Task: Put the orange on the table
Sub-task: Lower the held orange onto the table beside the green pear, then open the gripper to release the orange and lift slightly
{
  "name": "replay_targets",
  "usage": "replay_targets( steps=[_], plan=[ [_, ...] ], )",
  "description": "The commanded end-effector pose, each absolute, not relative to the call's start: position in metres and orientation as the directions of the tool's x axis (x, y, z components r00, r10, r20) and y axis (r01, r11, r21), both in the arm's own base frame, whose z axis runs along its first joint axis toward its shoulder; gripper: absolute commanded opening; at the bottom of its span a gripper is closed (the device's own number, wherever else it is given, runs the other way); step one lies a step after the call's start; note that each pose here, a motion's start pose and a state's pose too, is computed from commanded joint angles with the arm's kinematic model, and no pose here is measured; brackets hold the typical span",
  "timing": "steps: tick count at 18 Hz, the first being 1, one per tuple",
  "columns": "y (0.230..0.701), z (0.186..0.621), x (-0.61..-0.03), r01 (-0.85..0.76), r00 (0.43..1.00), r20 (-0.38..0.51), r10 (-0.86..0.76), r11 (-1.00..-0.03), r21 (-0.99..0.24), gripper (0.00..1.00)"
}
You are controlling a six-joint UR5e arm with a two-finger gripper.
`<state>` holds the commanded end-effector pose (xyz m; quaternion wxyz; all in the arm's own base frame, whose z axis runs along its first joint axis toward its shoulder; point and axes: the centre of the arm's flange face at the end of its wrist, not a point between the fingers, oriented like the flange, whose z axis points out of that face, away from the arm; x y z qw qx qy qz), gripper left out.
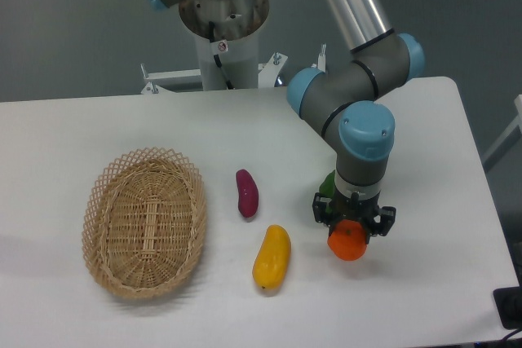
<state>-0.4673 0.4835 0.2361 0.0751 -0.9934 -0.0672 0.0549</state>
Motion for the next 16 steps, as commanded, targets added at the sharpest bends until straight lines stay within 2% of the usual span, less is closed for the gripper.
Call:
replay_targets(
  steps=[2,3,10,11,12,13,14,16],
  plan=[
    [0.483,0.228,-0.467,0.14,0.984,-0.09,0.155,-0.978,-0.152,0.58],
    [0.486,0.223,-0.464,0.135,0.985,-0.085,0.148,-0.98,-0.147,0.65],
    [0.491,0.204,-0.455,0.125,0.989,-0.061,0.133,-0.984,-0.123,0.67],
    [0.491,0.204,-0.455,0.122,0.99,-0.061,0.13,-0.985,-0.123,0.73],
    [0.49,0.204,-0.456,0.125,0.989,-0.062,0.134,-0.985,-0.122,0.74],
    [0.49,0.205,-0.456,0.123,0.989,-0.065,0.132,-0.985,-0.124,0.82],
    [0.49,0.206,-0.457,0.119,0.99,-0.067,0.128,-0.985,-0.126,0.96],
    [0.491,0.213,-0.458,0.12,0.988,-0.076,0.131,-0.984,-0.134,1.0]
  ],
)
